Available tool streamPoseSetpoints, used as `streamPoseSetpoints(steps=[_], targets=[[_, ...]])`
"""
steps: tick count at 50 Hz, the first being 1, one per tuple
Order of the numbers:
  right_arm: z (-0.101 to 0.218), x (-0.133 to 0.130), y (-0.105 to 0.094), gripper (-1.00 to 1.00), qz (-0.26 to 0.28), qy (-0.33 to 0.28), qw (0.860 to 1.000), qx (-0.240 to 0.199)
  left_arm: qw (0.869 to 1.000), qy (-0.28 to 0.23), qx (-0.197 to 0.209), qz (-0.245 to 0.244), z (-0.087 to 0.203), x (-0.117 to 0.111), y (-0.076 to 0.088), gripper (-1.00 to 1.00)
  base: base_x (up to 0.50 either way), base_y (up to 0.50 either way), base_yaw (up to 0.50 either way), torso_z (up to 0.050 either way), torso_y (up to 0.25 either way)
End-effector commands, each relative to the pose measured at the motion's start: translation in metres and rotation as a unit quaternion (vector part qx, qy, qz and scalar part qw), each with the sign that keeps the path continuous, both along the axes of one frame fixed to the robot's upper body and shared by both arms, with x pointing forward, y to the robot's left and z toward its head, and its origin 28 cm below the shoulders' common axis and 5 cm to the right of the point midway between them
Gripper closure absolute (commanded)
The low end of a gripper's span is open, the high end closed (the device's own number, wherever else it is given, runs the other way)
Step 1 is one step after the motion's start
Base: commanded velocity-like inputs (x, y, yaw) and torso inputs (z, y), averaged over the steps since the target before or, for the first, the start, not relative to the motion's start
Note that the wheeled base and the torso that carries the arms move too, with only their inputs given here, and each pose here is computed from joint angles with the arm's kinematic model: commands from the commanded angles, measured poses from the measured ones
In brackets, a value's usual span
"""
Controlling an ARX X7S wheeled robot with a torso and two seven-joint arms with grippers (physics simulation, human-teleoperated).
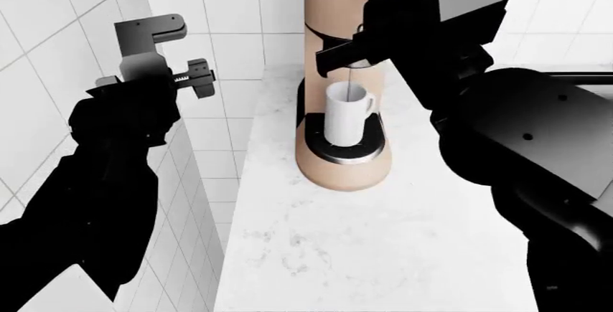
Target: Pick the mug from the cabinet, place it under the coffee machine dispenser, and press the start button.
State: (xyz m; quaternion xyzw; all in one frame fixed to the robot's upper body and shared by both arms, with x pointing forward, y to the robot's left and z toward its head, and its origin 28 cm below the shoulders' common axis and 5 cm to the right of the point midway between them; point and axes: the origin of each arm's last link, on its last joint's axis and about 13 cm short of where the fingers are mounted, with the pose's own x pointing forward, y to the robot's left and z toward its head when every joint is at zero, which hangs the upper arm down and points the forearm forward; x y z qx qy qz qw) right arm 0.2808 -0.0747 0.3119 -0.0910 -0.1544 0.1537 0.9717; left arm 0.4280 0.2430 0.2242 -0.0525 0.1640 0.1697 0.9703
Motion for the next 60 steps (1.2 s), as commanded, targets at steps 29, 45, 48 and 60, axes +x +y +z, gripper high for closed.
streamPoseSetpoints(steps=[29, 45, 48, 60], targets=[[-0.006, -0.072, 0.012, 1.00, 0.026, -0.035, 0.999, -0.013, 1.000, 0.004, 0.002, 0.002, -0.003, 0.000, -0.001, -1.00, 0.00, 0.00, 0.00, 0.000, 0.000], [-0.009, -0.114, 0.003, -1.00, 0.030, -0.049, 0.998, 0.006, 1.000, 0.005, 0.001, 0.005, -0.004, -0.001, 0.000, -1.00, 0.00, 0.00, 0.00, 0.000, 0.000], [-0.009, -0.117, 0.001, -1.00, 0.022, -0.049, 0.998, 0.011, 1.000, 0.006, 0.001, 0.004, -0.004, -0.001, 0.000, -1.00, 0.00, 0.00, 0.00, 0.000, 0.000], [-0.011, -0.132, -0.009, -1.00, 0.000, -0.061, 0.997, 0.038, 1.000, 0.007, 0.003, 0.005, -0.006, -0.001, 0.000, -1.00, 0.00, 0.00, 0.00, 0.000, 0.000]])
